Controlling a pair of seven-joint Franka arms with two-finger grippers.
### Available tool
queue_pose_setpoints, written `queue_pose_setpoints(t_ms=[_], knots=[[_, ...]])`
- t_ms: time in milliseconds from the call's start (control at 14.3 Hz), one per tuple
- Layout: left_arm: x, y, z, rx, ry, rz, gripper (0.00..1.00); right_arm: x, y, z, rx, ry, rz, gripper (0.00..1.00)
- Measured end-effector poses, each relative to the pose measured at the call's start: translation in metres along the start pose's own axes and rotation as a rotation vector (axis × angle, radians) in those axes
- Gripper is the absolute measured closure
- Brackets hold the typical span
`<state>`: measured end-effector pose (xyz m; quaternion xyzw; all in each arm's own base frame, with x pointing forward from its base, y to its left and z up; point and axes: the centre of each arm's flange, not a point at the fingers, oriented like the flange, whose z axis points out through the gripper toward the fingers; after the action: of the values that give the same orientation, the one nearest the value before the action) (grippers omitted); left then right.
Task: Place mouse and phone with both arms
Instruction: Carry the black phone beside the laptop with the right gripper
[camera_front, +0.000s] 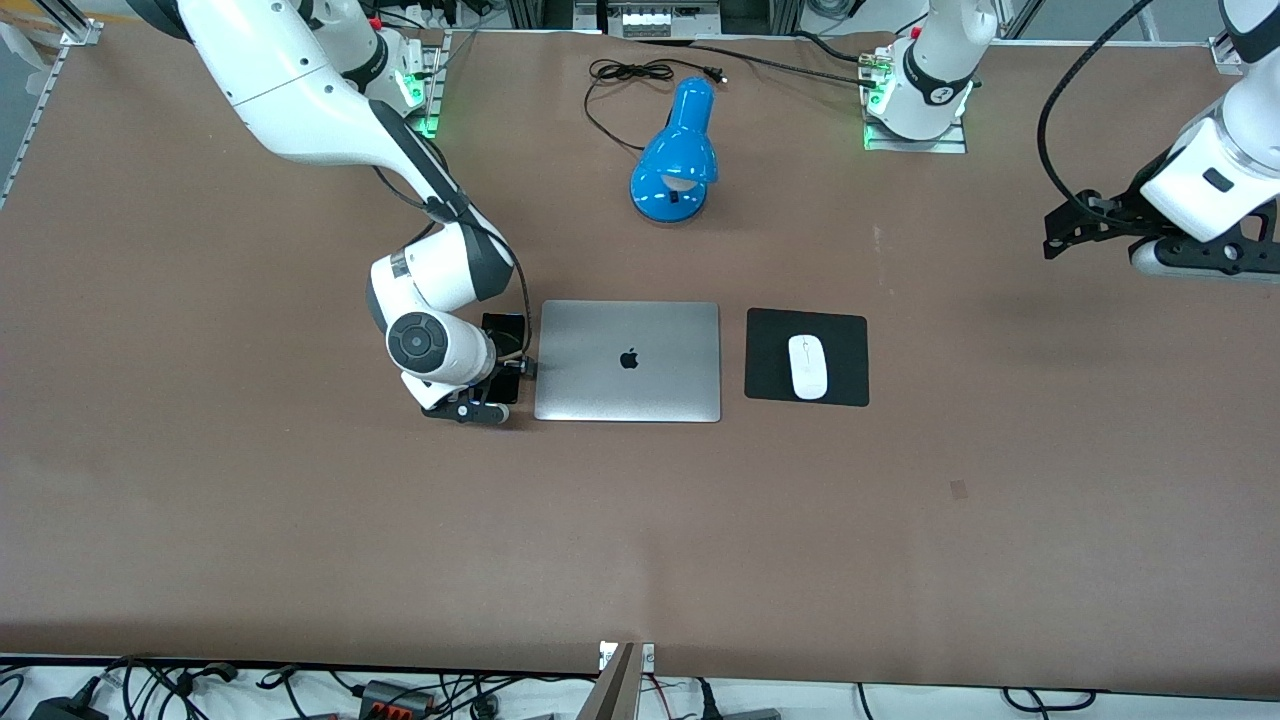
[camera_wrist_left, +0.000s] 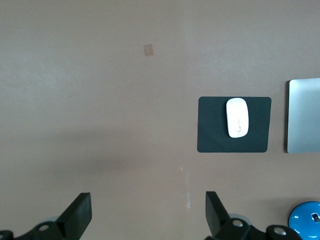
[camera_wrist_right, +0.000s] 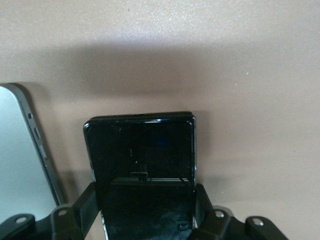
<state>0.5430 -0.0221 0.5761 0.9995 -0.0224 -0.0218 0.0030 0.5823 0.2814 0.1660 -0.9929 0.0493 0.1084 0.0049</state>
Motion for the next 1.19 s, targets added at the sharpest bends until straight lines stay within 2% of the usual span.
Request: queue_pose_setpoints(t_ms=[210,419,699,839,1188], knots=[[0.010,-0.002,-0.002,-0.001,-0.002,-0.003,0.00,0.000,0.001,0.000,0.002,0.005,0.015,0.20],[0.013,-0.003,0.000,-0.002,-0.009,-0.004,0.00,0.002,0.000,-0.014,0.013,0.031,0.027,0.00],[0.013,-0.002,-0.001,-0.001,-0.008,-0.003,0.00,0.008,0.001,-0.081,0.047,0.115,0.033,0.00],[0.013,-0.001,-0.002,-0.001,-0.008,0.000,0.00,0.013,0.007,-0.122,0.044,0.123,0.044,0.00],[0.013,0.001,-0.002,0.000,-0.010,0.003,0.00,0.034,0.032,-0.210,-0.015,0.176,0.034,0.00]])
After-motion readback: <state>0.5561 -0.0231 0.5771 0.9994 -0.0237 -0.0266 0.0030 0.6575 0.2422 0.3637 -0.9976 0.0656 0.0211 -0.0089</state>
